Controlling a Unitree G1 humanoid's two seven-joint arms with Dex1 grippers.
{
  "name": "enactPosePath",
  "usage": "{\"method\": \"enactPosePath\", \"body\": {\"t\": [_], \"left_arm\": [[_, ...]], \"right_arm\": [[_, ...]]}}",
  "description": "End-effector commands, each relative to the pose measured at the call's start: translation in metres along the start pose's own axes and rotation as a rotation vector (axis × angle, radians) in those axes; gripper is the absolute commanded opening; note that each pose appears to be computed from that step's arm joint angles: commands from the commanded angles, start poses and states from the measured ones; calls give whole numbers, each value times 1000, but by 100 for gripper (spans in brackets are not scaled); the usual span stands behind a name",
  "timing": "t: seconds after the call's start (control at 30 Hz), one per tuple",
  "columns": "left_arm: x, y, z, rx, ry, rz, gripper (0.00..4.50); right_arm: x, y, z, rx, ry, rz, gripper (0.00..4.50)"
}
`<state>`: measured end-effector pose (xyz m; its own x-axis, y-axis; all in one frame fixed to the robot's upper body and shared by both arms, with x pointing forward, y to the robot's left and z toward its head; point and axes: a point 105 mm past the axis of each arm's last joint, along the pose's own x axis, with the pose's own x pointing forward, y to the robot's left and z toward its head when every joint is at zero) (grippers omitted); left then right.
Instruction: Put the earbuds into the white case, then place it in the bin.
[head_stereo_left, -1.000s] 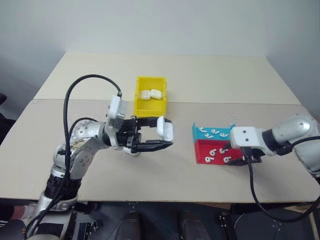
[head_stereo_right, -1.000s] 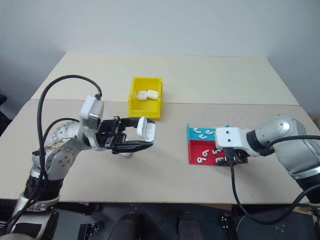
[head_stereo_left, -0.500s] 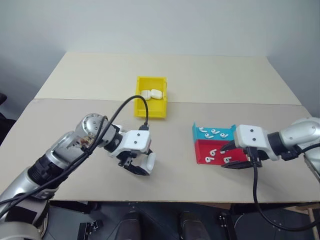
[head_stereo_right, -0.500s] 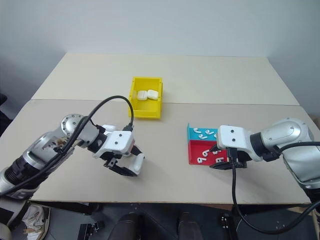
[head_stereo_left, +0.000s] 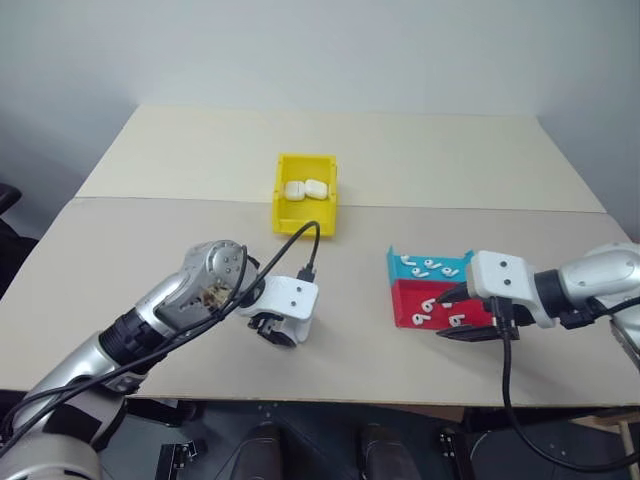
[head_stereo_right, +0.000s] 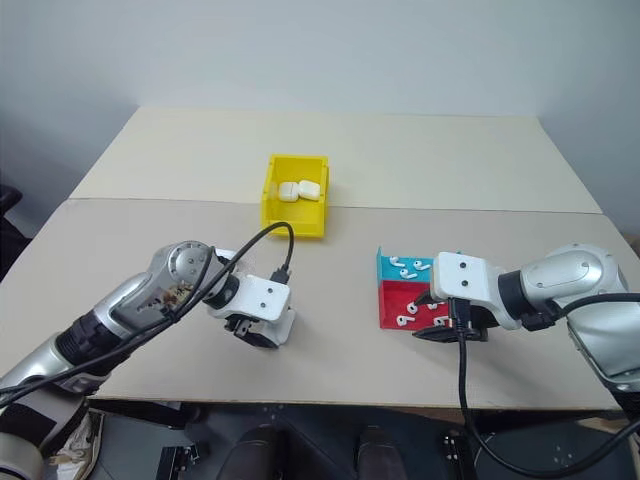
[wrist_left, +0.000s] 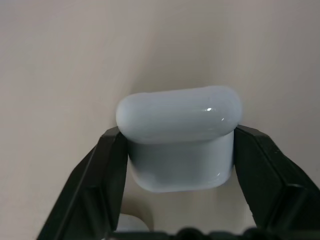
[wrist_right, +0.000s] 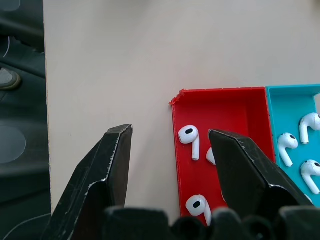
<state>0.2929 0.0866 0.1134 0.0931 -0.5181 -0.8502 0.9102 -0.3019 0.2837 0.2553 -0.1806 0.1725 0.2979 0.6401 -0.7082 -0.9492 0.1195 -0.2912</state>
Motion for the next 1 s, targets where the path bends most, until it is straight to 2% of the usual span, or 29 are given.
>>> {"method": "enactPosePath", "body": {"t": [0.03,0.27,0.47,1.0], "left_arm": [[3,-2,-4,1,28,-8,444],[3,0,-5,-22,35,3,448],[-6,1,-7,-116,116,-45,448],[-11,3,-2,-239,130,-92,448]], "right_arm": [[-7,-1,8,-26,-8,-30,287],[-7,0,11,-29,-19,-41,287],[-5,1,13,-29,-28,-43,287],[0,1,12,-23,-44,-52,287]]}}
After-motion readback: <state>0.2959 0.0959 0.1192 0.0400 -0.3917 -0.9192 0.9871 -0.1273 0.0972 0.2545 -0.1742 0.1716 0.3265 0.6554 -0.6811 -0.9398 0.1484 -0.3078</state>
